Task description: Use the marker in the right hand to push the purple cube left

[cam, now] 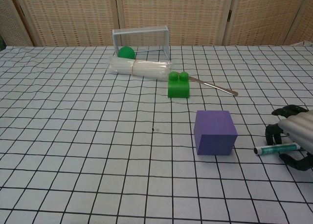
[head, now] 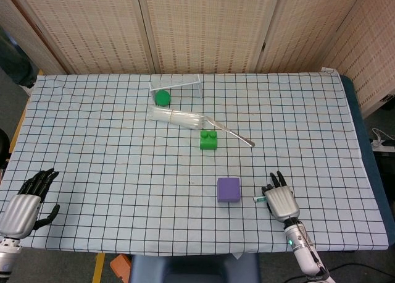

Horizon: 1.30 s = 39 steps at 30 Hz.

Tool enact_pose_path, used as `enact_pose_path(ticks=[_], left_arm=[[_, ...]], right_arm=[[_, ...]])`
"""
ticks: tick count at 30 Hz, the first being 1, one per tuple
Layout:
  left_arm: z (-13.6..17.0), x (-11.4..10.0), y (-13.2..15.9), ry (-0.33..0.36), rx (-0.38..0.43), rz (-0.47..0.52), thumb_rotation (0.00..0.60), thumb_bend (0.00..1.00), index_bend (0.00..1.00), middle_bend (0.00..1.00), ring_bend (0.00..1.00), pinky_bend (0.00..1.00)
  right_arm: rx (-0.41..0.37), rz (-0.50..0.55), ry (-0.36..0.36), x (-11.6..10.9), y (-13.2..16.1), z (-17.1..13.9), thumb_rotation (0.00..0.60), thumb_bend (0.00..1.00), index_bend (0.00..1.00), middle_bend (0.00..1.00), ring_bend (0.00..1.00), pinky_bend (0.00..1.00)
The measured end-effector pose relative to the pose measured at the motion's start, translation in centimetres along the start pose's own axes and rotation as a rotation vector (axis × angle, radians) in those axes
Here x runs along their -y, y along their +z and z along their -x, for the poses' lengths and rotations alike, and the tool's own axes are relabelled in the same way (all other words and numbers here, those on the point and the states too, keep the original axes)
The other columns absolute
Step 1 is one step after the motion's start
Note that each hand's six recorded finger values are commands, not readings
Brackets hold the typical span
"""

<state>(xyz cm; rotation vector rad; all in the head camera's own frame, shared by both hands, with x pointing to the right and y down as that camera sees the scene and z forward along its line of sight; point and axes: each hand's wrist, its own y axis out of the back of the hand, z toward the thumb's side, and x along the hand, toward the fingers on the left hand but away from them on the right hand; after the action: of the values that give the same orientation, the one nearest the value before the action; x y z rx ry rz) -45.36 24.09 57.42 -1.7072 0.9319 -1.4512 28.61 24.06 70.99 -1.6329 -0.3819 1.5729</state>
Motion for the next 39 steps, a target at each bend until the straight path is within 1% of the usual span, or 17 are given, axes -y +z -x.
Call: enact_pose_path(ticks=[5,16,18,21,26,29,31,39], left_arm=[[-0.1,0.0,-0.2,-0.002,-0.006,-0.002,0.6,0.41,0.01,0.0,0.0,0.15],[-0.2,0.0,-0.3,0.006,-0.024,-0.02,0.6,0.4,0.03,0.0,0.0,0.15],[-0.2,0.0,-0.3,0.006,-0.024,-0.02,0.6,0.4,0.03,0.0,0.0,0.15],[-0.2,0.0,-0.3,0.008,-0.025,-0.02,0.6,0.4,0.03,0.0,0.0,0.15],[-0.2,-0.1,-0.4,0.013,-0.03,-0.018,0.6,0.41,0.03,0.0,0.0,0.15],[-0.2,-0.1,-0.4,0.012,-0.029,-0.017,0.6,0.41,0.03,0.0,0.0,0.15],[-0.2,-0.1,-0.4,0.011,-0.029,-0.018,0.6,0.4,0.03,0.0,0.0,0.15],[-0.2,-0.1,-0.3,0.011,-0.022,-0.015,0.6,0.41,0.04,0.0,0.0,0.15]], right_arm=[[-0.001,-0.001,-0.014,0.0,0.2,0.1,0.6,0.35,0.48,0.48,0.09,0.0],[0.001,-0.02,-0.025,0.2,0.4,0.1,0.6,0.37,0.52,0.52,0.11,0.0],[0.0,-0.02,-0.028,0.2,0.4,0.1,0.6,0.37,0.56,0.55,0.15,0.0],[0.003,-0.024,-0.035,0.2,0.4,0.1,0.6,0.39,0.65,0.61,0.21,0.0],[0.011,-0.028,-0.048,0.1,0.3,0.1,0.6,0.41,0.77,0.71,0.29,0.01],[0.018,-0.028,-0.065,-0.1,0.1,0.2,0.6,0.43,0.83,0.75,0.34,0.03],[0.026,-0.02,-0.082,-0.4,0.0,0.2,0.6,0.43,0.85,0.76,0.35,0.03],[0.051,0.017,-0.137,-1.9,-0.4,0.5,0.6,0.43,0.85,0.77,0.36,0.03]])
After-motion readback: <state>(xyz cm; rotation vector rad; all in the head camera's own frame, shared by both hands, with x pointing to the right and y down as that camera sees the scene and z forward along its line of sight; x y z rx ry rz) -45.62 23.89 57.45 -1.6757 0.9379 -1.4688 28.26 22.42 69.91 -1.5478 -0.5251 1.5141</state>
